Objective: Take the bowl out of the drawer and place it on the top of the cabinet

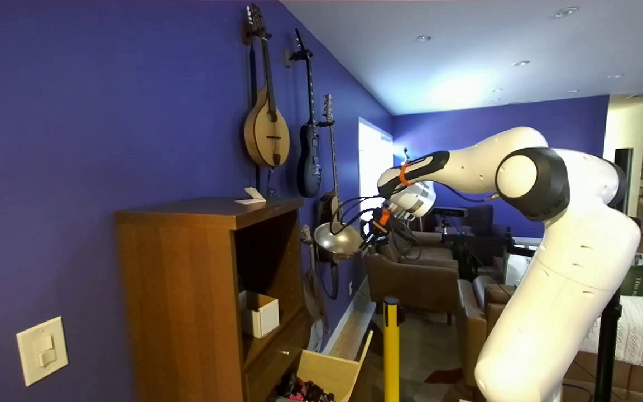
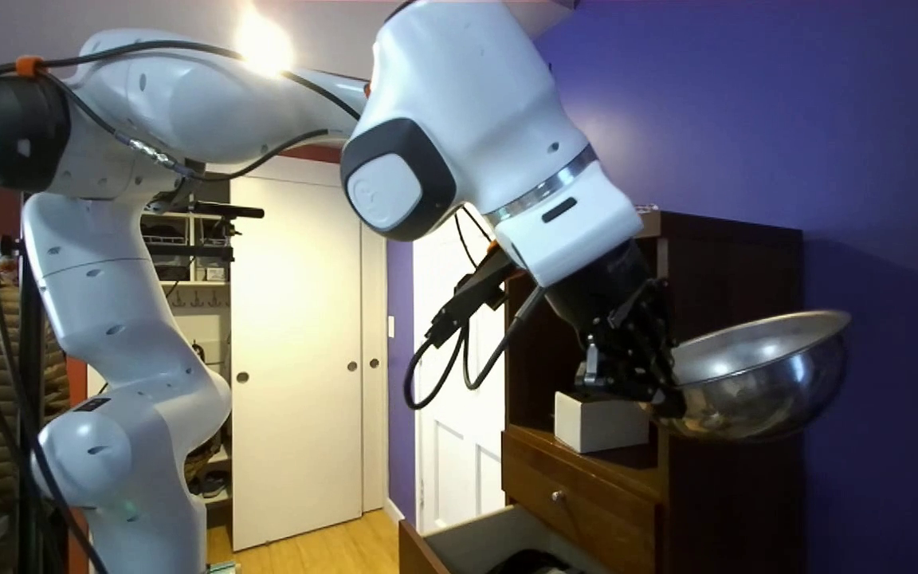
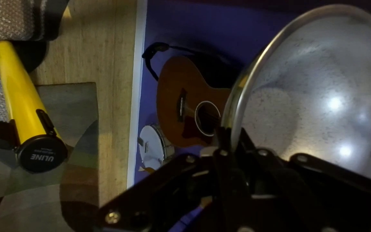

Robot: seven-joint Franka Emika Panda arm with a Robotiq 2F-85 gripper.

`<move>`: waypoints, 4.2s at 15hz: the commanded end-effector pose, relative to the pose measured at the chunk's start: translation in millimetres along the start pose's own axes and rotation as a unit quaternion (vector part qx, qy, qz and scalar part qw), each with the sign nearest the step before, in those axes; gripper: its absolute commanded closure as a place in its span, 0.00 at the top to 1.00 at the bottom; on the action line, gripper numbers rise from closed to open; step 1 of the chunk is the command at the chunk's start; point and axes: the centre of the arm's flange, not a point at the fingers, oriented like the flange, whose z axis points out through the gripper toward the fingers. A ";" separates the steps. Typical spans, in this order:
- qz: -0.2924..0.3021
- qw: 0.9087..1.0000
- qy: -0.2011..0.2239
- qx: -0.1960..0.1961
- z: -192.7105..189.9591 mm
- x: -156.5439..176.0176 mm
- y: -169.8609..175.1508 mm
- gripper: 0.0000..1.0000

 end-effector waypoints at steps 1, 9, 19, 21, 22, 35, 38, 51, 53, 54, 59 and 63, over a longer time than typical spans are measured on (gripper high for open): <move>0.075 0.995 0.042 0.043 -28.4 21.4 -36.9 0.02; 0.067 0.986 0.050 0.145 -125.1 23.5 -109.2 0.02; -0.166 0.968 -0.058 0.179 -226.3 -36.1 -164.8 0.02; -0.154 0.974 -0.045 0.160 -212.6 -39.3 -156.5 0.09; -0.166 0.971 -0.048 0.163 -216.5 -42.3 -159.1 0.09; -0.257 0.938 -0.161 0.168 -229.3 -130.4 -239.1 0.02; -0.263 0.939 -0.167 0.149 -216.8 -141.1 -233.3 0.09; -0.288 0.940 -0.145 0.107 -164.3 -272.3 -350.0 0.02; -0.269 0.948 -0.153 0.072 -152.2 -275.8 -362.0 0.02; -0.263 0.948 -0.168 0.060 -149.3 -274.8 -367.2 0.02; -0.224 0.955 -0.193 0.034 -142.3 -252.7 -376.0 0.02; -0.206 0.961 -0.183 0.018 -142.9 -241.5 -383.7 0.02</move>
